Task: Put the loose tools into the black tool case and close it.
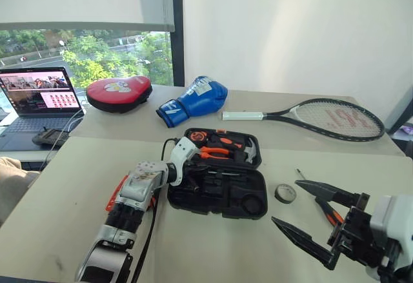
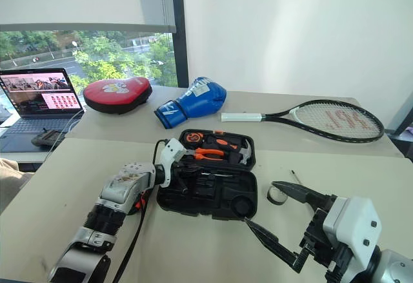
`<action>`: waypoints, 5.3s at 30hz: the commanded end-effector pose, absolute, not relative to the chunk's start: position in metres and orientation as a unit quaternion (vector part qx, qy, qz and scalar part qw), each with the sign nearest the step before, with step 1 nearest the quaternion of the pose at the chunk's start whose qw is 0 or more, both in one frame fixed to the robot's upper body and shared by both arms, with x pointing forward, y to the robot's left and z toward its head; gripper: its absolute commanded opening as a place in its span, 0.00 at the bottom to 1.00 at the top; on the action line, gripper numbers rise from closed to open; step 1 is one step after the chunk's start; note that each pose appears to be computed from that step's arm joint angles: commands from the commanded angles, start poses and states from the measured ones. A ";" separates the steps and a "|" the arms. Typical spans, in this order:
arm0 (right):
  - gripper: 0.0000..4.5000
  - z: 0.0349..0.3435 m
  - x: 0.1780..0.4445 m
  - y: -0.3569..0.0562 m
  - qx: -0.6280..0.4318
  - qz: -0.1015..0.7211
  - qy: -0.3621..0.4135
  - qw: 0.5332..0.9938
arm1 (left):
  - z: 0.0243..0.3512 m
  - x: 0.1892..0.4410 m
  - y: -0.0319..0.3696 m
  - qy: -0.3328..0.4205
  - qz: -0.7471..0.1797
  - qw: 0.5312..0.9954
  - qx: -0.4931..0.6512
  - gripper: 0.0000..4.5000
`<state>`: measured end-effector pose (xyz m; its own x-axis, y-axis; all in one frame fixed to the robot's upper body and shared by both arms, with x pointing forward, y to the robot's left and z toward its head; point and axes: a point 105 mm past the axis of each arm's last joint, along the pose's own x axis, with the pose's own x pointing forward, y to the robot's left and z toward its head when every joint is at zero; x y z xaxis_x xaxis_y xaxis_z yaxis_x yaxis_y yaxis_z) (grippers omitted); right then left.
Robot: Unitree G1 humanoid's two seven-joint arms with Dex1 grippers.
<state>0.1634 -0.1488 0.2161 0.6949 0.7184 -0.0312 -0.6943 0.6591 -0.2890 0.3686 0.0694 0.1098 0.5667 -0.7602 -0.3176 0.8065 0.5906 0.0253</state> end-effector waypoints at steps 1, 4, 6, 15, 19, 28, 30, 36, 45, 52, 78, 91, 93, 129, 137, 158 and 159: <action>1.00 0.210 0.176 -0.162 -0.140 0.317 -0.001 0.938 | 0.065 0.360 0.079 0.211 -0.388 0.888 0.125 0.01; 1.00 0.201 0.185 -0.181 -0.174 0.257 0.040 0.950 | 0.070 0.357 0.071 0.202 -0.399 0.886 0.121 0.01; 1.00 0.188 0.196 -0.198 -0.195 0.205 0.092 0.955 | 0.112 0.357 0.063 0.113 -0.431 0.892 0.071 0.01; 1.00 0.147 0.233 -0.263 -0.149 0.108 0.317 0.930 | 0.199 0.267 0.087 0.063 -0.671 0.738 0.035 0.41; 1.00 0.134 0.251 -0.274 -0.134 0.105 0.367 0.915 | 0.204 0.249 0.087 0.085 -0.697 0.710 0.056 0.73; 0.69 0.096 0.282 -0.290 -0.131 0.084 0.431 0.889 | 0.206 0.235 0.074 0.067 -0.690 0.719 0.056 0.82; 0.54 0.094 0.281 -0.293 -0.153 0.084 0.438 0.882 | 0.202 0.234 0.076 0.067 -0.685 0.723 0.058 0.82; 0.19 0.114 0.283 -0.283 -0.179 0.114 0.395 0.894 | 0.204 0.236 0.078 0.059 -0.673 0.736 0.044 0.82; 0.19 0.187 0.283 -0.142 -0.271 0.425 0.239 0.830 | 0.204 0.245 0.124 0.023 -0.615 0.788 -0.012 0.82; 0.19 0.152 0.333 -0.099 -0.409 0.498 0.254 0.721 | 0.205 0.235 0.154 0.048 -0.614 0.788 0.009 0.82; 0.61 0.165 0.359 -0.069 -0.411 0.560 0.214 0.687 | 0.206 0.234 0.170 0.050 -0.572 0.818 0.030 0.82; 0.01 0.185 0.335 -0.069 -0.170 0.423 0.043 0.889 | 0.198 0.242 0.172 0.044 -0.556 0.830 0.021 0.82; 0.01 0.163 0.330 -0.066 -0.175 0.388 0.044 0.904 | 0.195 0.242 0.173 0.047 -0.554 0.831 0.021 0.82; 0.99 0.208 0.206 -0.106 -0.151 0.603 -0.007 0.783 | 0.091 0.271 0.307 0.343 -0.086 0.934 0.044 0.82; 1.00 0.205 0.205 -0.105 -0.155 0.588 -0.005 0.794 | 0.080 0.270 0.307 0.346 -0.094 0.933 0.031 0.32; 1.00 0.205 0.200 -0.103 -0.151 0.560 -0.012 0.815 | 0.170 0.287 0.240 0.241 -0.393 0.882 -0.092 0.02; 1.00 0.206 0.200 -0.104 -0.150 0.557 -0.012 0.817 | 0.172 0.284 0.235 0.246 -0.410 0.873 -0.093 0.02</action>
<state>0.2038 -0.1033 0.1948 0.3675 0.9137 -0.1738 -0.9205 0.3307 -0.2079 0.2857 0.2387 0.1557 0.5662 -0.7348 -0.3734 0.6166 0.6783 -0.3997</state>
